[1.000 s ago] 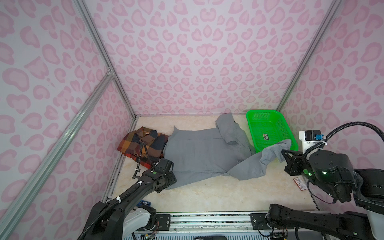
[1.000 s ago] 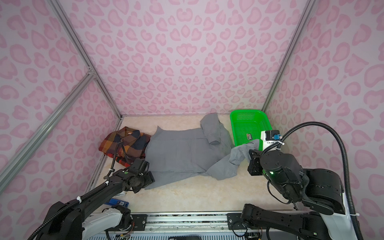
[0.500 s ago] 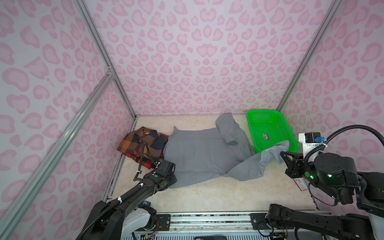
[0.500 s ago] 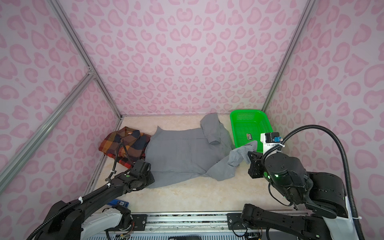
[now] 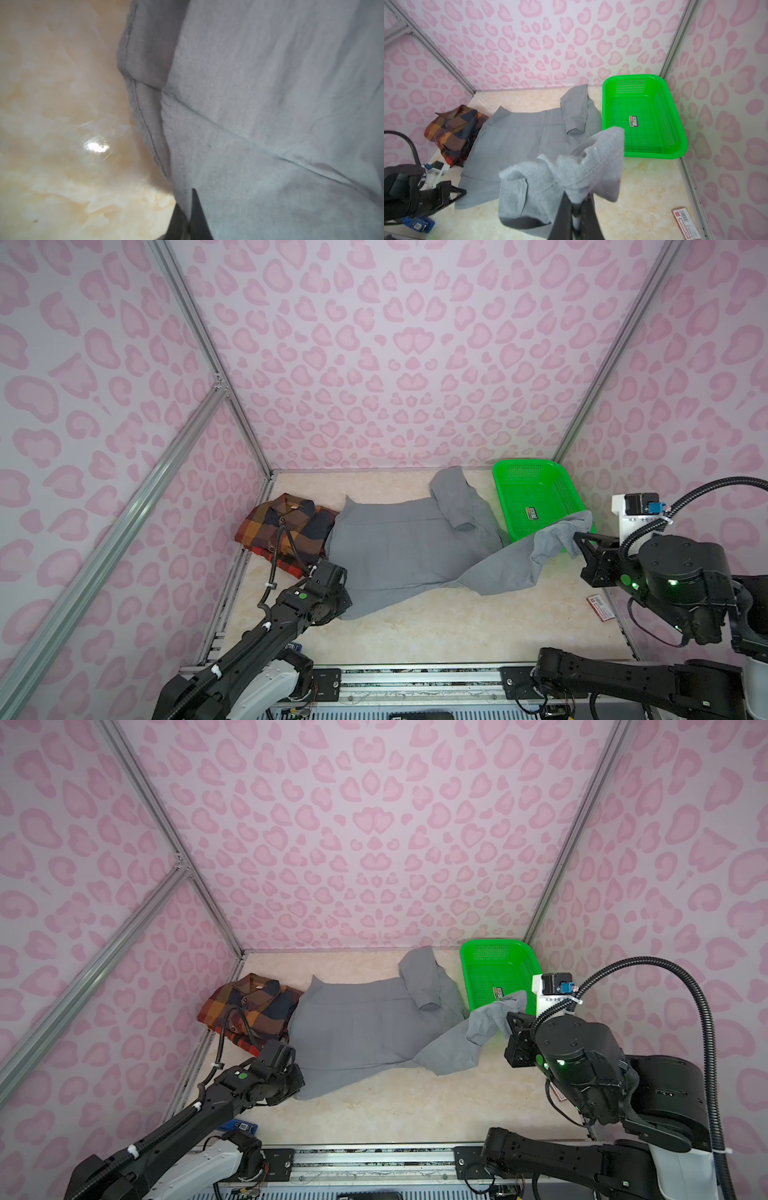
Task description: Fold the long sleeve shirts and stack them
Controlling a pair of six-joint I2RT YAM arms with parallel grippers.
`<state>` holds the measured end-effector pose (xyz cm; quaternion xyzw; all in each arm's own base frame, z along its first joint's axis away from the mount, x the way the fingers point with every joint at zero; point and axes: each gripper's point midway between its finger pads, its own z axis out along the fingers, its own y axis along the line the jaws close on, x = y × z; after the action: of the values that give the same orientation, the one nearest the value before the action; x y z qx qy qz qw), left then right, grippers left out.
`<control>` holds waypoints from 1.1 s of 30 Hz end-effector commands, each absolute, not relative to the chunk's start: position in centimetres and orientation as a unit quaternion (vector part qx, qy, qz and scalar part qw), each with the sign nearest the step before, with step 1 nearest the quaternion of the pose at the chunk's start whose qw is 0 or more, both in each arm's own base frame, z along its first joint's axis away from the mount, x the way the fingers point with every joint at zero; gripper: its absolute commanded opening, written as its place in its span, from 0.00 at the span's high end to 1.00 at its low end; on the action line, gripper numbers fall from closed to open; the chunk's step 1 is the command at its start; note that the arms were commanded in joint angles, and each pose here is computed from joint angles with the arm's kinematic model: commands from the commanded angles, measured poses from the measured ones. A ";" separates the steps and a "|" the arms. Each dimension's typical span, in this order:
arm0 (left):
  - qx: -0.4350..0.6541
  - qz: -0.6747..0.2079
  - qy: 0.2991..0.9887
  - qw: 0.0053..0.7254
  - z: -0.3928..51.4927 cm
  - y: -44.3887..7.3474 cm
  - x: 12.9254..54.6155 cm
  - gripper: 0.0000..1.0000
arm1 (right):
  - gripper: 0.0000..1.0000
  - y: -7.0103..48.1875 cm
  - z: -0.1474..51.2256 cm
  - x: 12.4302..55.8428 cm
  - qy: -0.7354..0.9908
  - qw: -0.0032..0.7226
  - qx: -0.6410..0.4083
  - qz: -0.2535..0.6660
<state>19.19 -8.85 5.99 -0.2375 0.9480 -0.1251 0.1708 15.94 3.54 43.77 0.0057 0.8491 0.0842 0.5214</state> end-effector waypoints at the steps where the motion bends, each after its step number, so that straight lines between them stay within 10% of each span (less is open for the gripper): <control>1: -0.244 -0.087 0.953 0.156 7.3 -7.2 17.5 0.97 | 1.00 1.4 42.9 15.6 0.860 0.510 -0.014 0.014; 33: -0.263 -0.022 0.958 0.108 8.5 -4.8 17.8 0.96 | 1.00 8.3 40.1 24.6 0.880 0.469 -0.073 0.001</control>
<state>17.72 -5.17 8.84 -0.2651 0.9574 -0.0317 0.1105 23.44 6.27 39.24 -0.0550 0.8882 -0.0450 0.4540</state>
